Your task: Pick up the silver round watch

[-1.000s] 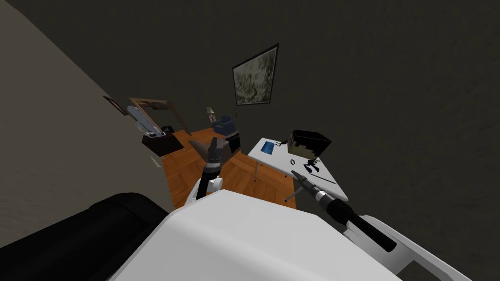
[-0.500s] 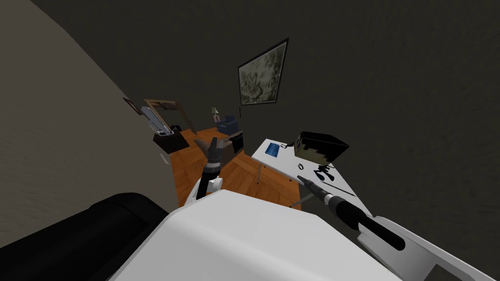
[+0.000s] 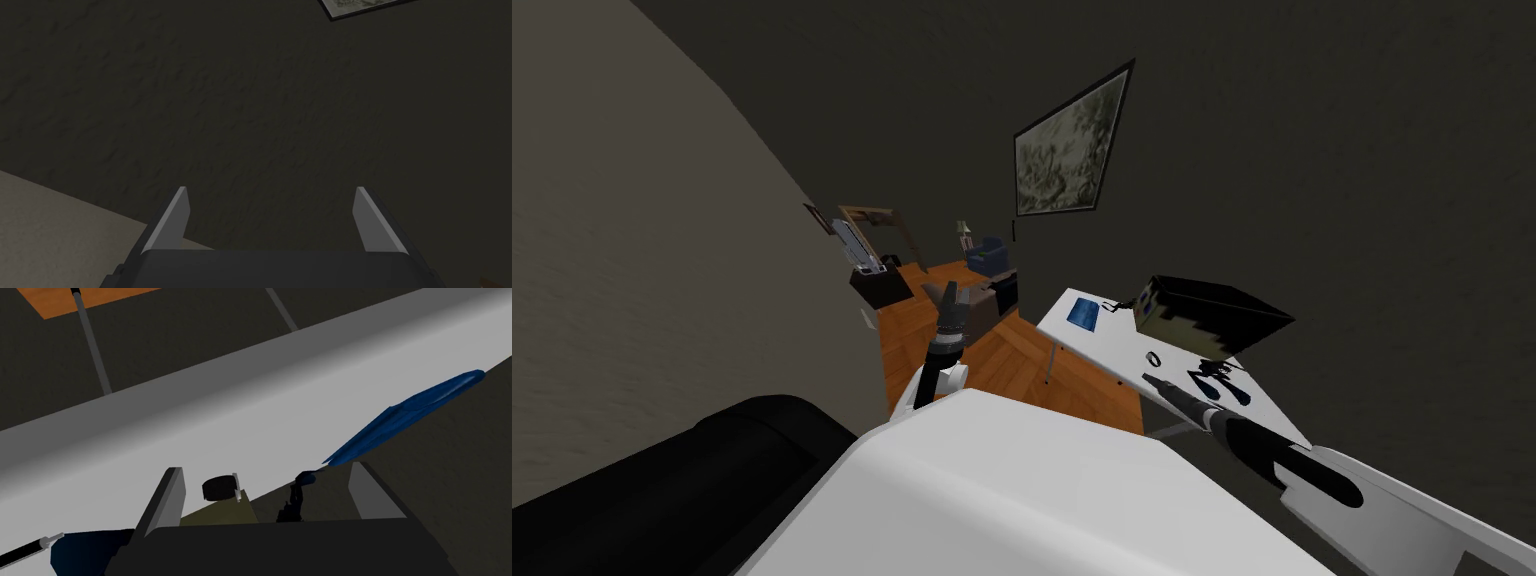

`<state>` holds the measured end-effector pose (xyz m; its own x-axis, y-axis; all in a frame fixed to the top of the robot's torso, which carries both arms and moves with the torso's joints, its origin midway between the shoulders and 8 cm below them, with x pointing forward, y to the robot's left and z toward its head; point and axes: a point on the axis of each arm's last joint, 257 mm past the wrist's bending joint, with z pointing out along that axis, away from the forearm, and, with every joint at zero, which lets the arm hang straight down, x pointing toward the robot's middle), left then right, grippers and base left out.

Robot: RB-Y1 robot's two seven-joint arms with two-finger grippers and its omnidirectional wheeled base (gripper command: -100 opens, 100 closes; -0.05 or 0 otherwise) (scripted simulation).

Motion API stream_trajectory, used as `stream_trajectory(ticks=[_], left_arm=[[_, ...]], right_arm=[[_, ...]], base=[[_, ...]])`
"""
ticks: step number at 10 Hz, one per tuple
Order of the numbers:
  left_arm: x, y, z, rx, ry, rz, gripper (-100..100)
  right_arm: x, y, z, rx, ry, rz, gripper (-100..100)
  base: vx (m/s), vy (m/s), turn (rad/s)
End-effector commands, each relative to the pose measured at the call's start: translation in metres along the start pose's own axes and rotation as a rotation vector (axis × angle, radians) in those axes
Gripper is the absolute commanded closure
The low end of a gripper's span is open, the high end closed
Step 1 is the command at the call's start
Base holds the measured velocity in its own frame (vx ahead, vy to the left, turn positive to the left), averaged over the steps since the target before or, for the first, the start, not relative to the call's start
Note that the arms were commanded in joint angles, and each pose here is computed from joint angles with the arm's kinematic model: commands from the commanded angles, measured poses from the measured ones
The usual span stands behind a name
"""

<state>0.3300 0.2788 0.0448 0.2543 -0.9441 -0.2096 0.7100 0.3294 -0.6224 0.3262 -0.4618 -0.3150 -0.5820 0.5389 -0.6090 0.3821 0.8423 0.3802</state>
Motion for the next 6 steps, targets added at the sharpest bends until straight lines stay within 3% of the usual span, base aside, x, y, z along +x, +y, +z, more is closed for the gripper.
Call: stream_trajectory(ticks=[1,6], left_arm=[[0.000,0.000,0.000,0.000,0.000,0.000,0],[0.000,0.000,0.000,0.000,0.000,0.000,0]], right_arm=[[-0.010,-0.035,-0.002,0.100,0.006,-0.036,-100],[-0.038,-0.120,-0.023,0.345,0.014,-0.111,-100]], base=[[0.112,0.049,0.167],[0.121,0.046,0.129]])
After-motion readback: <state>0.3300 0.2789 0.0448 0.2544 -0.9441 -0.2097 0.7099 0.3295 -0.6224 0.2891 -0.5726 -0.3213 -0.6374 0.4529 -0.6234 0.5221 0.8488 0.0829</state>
